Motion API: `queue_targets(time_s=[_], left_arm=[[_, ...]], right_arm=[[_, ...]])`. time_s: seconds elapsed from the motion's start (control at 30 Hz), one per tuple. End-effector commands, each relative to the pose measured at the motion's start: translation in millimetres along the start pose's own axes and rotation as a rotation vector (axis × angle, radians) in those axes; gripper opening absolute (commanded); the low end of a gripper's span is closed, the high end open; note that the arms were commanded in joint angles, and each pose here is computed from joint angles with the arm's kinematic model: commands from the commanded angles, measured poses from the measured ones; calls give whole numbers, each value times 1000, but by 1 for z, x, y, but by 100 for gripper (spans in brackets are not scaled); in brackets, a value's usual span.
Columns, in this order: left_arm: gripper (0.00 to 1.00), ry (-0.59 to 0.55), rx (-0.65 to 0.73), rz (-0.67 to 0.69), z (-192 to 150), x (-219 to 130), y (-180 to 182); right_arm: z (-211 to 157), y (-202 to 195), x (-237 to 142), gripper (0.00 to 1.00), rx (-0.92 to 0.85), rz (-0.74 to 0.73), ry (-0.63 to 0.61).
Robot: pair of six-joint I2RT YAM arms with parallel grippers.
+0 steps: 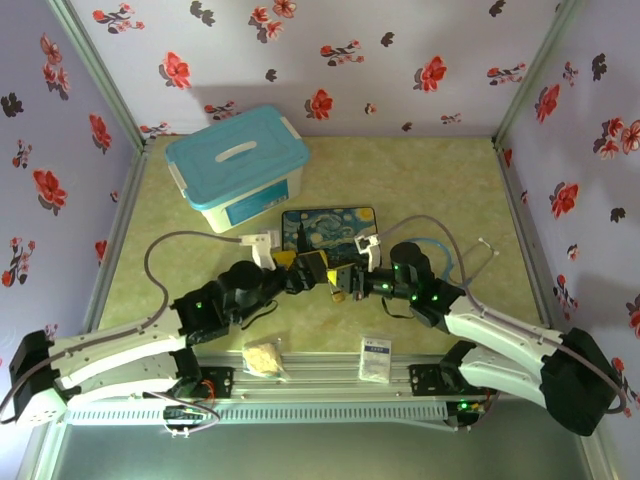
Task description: Unlock a padlock with a key
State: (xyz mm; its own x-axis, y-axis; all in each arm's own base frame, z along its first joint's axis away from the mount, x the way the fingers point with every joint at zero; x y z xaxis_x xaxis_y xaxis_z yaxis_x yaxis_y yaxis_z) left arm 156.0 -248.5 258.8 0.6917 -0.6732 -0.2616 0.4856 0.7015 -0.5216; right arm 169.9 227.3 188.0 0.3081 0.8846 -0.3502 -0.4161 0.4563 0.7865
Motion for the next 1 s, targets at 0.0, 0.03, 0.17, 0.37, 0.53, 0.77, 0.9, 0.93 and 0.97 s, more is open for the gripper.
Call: queue_targets(time_s=[0.0,0.03,0.17,0.37,0.53,0.77,0.9,0.93,0.97], left_arm=[[97,148,88,98,-28,17,13],[94,173,91,87,-33,23,11],[83,232,85,43,-51,46,4],[83,296,84,55,-85,74,14],[83,352,124,97,-103,90,22],[72,398,120,147,-130,107,37],[59,391,134,174,-139,117,43],[55,392,140,188,-139,117,45],[55,397,148,207,-140,117,47]], right_arm=[[-10,-36,-11,3,21,-270,11],[-10,-42,-14,3,28,-323,6],[-14,-64,-29,3,56,-472,-12],[-18,-84,-41,3,73,-570,-30],[-19,-89,-43,3,70,-604,-26],[-21,-90,-46,3,73,-611,-24],[-20,-87,-49,3,75,-600,-52],[-20,-87,-50,3,75,-594,-58],[-20,-85,-51,3,74,-587,-65]])
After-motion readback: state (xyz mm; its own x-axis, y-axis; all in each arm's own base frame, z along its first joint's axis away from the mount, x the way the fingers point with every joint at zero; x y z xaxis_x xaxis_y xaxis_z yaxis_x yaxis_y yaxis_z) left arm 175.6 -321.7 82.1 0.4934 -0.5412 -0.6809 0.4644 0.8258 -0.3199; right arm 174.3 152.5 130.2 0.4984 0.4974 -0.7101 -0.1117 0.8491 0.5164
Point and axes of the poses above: each hand's point on the last joint's axis, 136 mm out from that joint toward the fingers, its own x axis out along the fingers, its own y axis along the line the jaws close on, z = x × y, the point moved 6 cm from there along -x, back along the fingers, and after that the axes turned 11 degrees about x, right-handed, at the moved point
